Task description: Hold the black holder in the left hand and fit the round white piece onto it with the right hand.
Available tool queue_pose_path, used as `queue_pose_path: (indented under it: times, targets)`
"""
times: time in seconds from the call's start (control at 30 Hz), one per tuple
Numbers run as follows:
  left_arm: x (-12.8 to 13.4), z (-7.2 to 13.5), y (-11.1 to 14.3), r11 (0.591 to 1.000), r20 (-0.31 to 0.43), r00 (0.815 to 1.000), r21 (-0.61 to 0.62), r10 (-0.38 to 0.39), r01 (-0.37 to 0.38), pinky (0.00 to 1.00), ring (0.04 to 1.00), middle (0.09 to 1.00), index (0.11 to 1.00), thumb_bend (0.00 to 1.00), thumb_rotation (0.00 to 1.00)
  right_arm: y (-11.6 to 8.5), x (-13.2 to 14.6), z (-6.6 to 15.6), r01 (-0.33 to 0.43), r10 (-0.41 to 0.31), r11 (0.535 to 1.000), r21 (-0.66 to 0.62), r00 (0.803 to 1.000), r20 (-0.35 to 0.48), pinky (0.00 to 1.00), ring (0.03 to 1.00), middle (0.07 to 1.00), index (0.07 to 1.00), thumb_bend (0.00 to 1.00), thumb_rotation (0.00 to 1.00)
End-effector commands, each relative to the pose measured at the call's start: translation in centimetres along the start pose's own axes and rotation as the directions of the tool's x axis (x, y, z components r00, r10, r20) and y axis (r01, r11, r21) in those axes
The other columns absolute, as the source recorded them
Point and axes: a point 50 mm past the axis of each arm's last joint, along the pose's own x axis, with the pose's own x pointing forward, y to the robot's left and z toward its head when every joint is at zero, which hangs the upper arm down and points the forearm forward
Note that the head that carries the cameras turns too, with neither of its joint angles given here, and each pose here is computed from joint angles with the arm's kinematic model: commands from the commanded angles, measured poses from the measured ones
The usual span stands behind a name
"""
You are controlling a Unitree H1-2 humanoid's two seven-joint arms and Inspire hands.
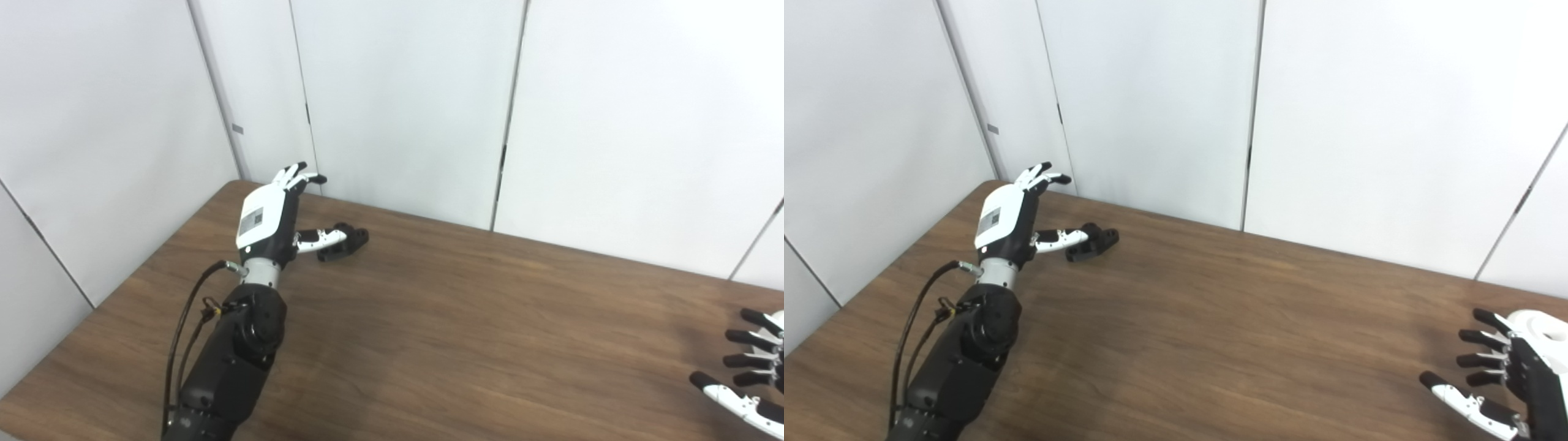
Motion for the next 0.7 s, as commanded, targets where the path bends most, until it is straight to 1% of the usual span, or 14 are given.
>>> queue_pose_path:
  times: [0.0,0.07,0.17,0.23,0.27,0.4,0.5,0.57,0.67]
  targets:
    - [2.2,1.1,2.1,0.996,0.043,0.996,0.043,0.074,-0.075,0.81,0.967,0.942,0.745,0.94,0.35,-1.0,1.0,2.0,0.026,-0.025,1.000,-0.008,0.996,0.086,0.46,0.576,0.702,0.792,0.57,0.11]
    - [2.4,0.7,2.0,0.996,0.025,0.998,0.062,0.062,-0.063,0.83,0.978,0.950,0.742,0.97,0.36,-1.0,1.1,2.0,0.027,-0.025,1.000,-0.012,0.996,0.089,0.46,0.577,0.699,0.790,0.56,0.11]
    - [2.6,0.5,1.8,0.995,0.004,0.999,0.084,0.049,-0.049,0.83,0.988,0.957,0.732,1.00,0.37,-1.0,1.1,2.1,0.027,-0.026,1.000,-0.012,0.996,0.089,0.46,0.578,0.698,0.789,0.56,0.12]
    - [2.7,0.2,1.6,0.996,-0.008,0.999,0.086,0.036,-0.035,0.87,0.998,0.966,0.729,1.00,0.36,-1.0,1.0,2.1,0.027,-0.026,1.000,-0.011,0.996,0.087,0.46,0.580,0.698,0.791,0.57,0.14]
    - [2.8,0.1,1.5,0.995,-0.012,0.999,0.091,0.030,-0.029,0.88,0.999,0.966,0.726,1.00,0.35,-1.0,1.0,2.1,0.027,-0.026,1.000,-0.011,0.996,0.087,0.46,0.581,0.698,0.790,0.57,0.14]
    - [3.2,-0.6,1.0,0.991,-0.022,1.000,0.132,-0.002,0.005,0.87,0.998,0.963,0.704,1.00,0.34,-1.0,1.0,1.9,0.026,-0.025,1.000,-0.014,0.996,0.086,0.46,0.580,0.696,0.789,0.57,0.14]
    - [3.6,-1.1,0.6,0.987,-0.030,0.999,0.156,-0.036,0.040,0.87,0.994,0.962,0.686,0.99,0.34,-1.1,1.0,1.8,0.025,-0.024,1.000,-0.016,0.996,0.083,0.45,0.574,0.696,0.787,0.57,0.16]
    - [3.8,-1.3,0.4,0.985,-0.036,0.998,0.159,-0.059,0.064,0.87,0.986,0.961,0.682,0.99,0.34,-1.2,1.0,1.9,0.026,-0.025,1.000,-0.013,0.996,0.081,0.45,0.570,0.696,0.787,0.58,0.17]
    - [4.2,-1.5,0.1,0.983,-0.050,0.995,0.158,-0.083,0.090,0.87,0.972,0.953,0.681,1.00,0.34,-1.2,0.9,2.1,0.025,-0.025,1.000,-0.006,0.997,0.078,0.45,0.569,0.696,0.788,0.58,0.16]
